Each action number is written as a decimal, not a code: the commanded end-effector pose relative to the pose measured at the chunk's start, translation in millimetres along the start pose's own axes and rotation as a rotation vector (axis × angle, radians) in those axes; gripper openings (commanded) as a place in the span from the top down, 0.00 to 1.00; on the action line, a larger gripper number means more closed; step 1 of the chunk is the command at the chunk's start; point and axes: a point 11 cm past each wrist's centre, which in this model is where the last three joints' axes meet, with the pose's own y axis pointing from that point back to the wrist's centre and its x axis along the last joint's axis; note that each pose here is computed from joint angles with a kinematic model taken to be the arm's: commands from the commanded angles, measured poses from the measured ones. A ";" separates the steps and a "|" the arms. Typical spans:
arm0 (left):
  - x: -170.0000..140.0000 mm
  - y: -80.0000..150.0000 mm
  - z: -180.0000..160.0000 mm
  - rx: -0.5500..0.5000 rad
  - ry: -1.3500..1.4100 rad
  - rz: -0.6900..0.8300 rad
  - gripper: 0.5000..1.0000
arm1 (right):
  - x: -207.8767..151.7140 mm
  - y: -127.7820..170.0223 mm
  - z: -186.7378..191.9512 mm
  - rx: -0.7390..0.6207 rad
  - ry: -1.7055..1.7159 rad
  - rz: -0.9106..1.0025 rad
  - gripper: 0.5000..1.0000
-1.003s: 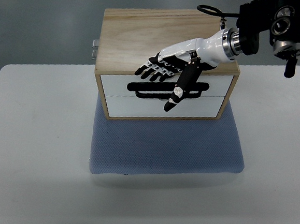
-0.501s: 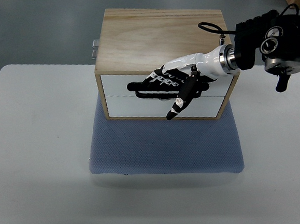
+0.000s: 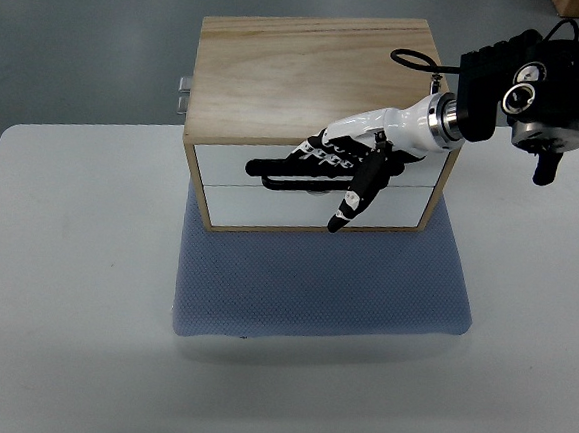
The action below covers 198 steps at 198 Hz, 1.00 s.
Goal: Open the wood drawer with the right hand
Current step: 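Pull the upper white drawer toward the robot with the right hand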
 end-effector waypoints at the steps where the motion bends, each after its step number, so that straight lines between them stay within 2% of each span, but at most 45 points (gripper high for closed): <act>1: 0.1 0.0 0.3 -0.001 0.000 0.000 0.00 | -1.2 -0.2 2.7 -0.007 -0.002 -0.007 0.11; 70: 0.1 0.0 0.3 -0.001 0.000 0.000 0.00 | -2.2 3.3 5.9 -0.013 -0.007 -0.028 0.11; 198: 0.1 0.0 0.3 -0.001 0.000 0.000 0.00 | -19.8 10.4 3.9 -0.011 -0.003 -0.181 0.11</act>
